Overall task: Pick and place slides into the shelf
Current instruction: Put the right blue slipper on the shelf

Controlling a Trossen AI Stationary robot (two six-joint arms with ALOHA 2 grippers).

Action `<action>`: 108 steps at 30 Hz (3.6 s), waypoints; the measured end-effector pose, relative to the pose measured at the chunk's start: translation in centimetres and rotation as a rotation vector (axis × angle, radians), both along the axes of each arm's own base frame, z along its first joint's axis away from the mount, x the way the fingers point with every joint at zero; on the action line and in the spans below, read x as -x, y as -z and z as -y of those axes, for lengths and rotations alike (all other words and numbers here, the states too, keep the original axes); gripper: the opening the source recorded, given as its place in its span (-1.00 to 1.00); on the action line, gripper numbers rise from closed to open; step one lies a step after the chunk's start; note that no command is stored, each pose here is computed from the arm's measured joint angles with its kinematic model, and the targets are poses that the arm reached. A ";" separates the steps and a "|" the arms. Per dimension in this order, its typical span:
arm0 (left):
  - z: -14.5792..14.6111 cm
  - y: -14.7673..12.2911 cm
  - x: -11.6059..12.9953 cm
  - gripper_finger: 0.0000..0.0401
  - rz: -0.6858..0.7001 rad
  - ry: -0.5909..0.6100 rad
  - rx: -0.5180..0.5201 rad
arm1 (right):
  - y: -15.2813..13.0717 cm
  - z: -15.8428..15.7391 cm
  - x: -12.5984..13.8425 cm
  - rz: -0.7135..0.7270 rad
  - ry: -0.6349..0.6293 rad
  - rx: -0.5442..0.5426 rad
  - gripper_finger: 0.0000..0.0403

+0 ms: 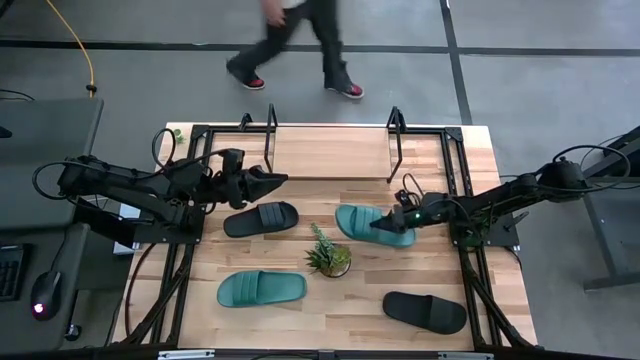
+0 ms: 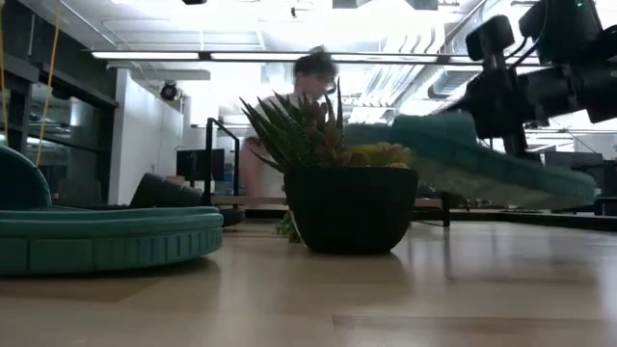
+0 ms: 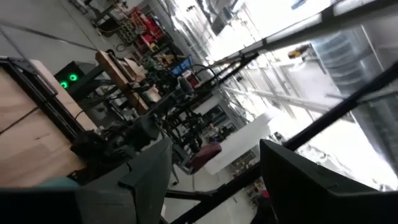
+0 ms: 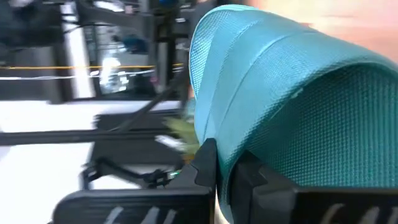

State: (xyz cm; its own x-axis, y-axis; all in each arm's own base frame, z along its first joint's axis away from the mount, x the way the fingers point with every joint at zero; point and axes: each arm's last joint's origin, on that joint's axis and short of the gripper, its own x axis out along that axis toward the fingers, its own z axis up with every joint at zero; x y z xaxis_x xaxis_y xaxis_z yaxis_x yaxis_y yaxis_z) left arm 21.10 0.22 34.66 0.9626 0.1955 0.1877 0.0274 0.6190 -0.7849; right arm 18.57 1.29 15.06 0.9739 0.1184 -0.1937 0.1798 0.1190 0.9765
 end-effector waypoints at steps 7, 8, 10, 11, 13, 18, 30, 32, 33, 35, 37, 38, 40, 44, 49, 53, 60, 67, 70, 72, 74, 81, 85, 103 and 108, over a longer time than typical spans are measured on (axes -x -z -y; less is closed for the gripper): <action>0.5 0.5 -0.1 0.12 -0.059 0.150 -0.055 | -2.5 0.5 -1.2 0.140 -0.047 -0.013 -1.00; 0.5 0.8 -0.2 0.12 -0.083 0.169 -0.034 | -3.1 0.6 -1.6 0.151 -0.066 -0.009 -1.00; 0.6 1.2 -0.2 0.12 -0.118 0.205 0.010 | -4.2 0.8 -2.3 0.173 -0.107 0.026 -1.00; 0.6 1.3 -0.2 0.12 -0.129 0.225 0.029 | -4.9 1.0 -2.8 0.180 -0.126 0.047 -1.00; 0.7 1.5 -0.2 0.12 -0.149 0.259 0.057 | -6.5 1.4 -3.7 0.192 -0.162 0.092 -1.00; 0.8 1.3 -0.1 0.12 -0.155 0.285 0.041 | -9.9 2.5 -5.4 0.108 -0.292 0.182 -1.00; -1.2 -4.1 1.7 0.12 -0.372 0.299 -0.081 | -20.5 5.6 -5.3 0.076 -0.449 0.377 -1.00; -1.7 -5.4 2.3 0.12 -0.384 0.278 -0.106 | -21.9 6.0 -4.8 0.053 -0.455 0.422 -1.00; -2.0 -6.0 2.5 0.12 -0.384 0.264 -0.120 | -22.5 6.2 -4.5 0.045 -0.460 0.443 -1.00; -2.4 -7.1 2.7 0.12 -0.378 0.242 -0.153 | -23.7 6.5 -4.1 0.027 -0.465 0.476 -1.00; -2.7 -8.1 2.5 0.12 -0.365 0.224 -0.202 | -24.6 6.7 -3.9 0.010 -0.477 0.496 -1.00; -2.8 -8.7 2.4 0.12 -0.357 0.218 -0.243 | -25.1 6.8 -3.9 0.007 -0.481 0.508 -1.00; -2.9 -9.5 1.7 0.12 -0.354 0.214 -0.364 | -25.7 6.9 -4.1 0.001 -0.501 0.521 -1.00; -3.1 -10.4 -0.2 0.12 -0.379 0.243 -0.557 | -26.9 7.2 -5.0 0.019 -0.527 0.534 -1.00; -3.6 -10.5 -2.2 0.12 -0.492 0.271 -0.717 | -28.2 7.3 -6.3 0.084 -0.599 0.509 -1.00; -3.9 -10.9 -2.9 0.12 -0.599 0.256 -0.862 | -29.0 7.3 -7.2 0.126 -0.654 0.474 -1.00; -3.9 -13.3 -2.4 0.12 -0.582 0.172 -1.140 | -30.0 7.5 -8.3 0.195 -0.749 0.417 -1.00; -3.7 -14.7 -2.0 0.12 -0.496 0.162 -1.275 | -30.5 7.8 -9.5 0.252 -0.824 0.373 -1.00; -3.6 -14.6 -2.4 0.12 -0.477 0.189 -1.278 | -30.5 8.0 -10.0 0.258 -0.839 0.363 -1.00; -3.1 -14.4 -2.7 0.12 -0.470 0.218 -1.295 | -30.6 8.1 -10.4 0.264 -0.853 0.344 -1.00; -2.6 -14.3 -3.3 0.12 -0.461 0.228 -1.340 | -30.7 8.2 -10.8 0.286 -0.871 0.339 -1.00; -0.5 -13.4 -4.5 0.12 -0.535 0.221 -1.473 | -31.5 8.8 -11.2 0.348 -0.886 0.321 -1.00; 0.2 -13.4 -5.0 0.12 -0.532 0.193 -1.506 | -31.7 9.1 -11.2 0.339 -0.868 0.303 -1.00; 0.2 -14.5 -6.3 0.12 -0.471 0.145 -1.539 | -30.9 9.5 -12.3 0.324 -0.870 0.283 -1.00; 0.5 -14.3 -6.7 0.12 -0.434 0.186 -1.514 | -30.9 9.5 -12.3 0.333 -0.867 0.301 -1.00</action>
State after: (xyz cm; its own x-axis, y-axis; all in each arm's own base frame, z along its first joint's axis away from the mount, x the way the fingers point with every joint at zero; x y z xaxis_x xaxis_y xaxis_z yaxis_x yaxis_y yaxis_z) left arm 27.85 -0.31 49.00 0.9807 -0.0306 -0.1929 0.1358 0.8166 0.5610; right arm 30.84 -8.20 45.98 0.5829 0.8101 -0.0632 -0.3674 0.3322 0.8687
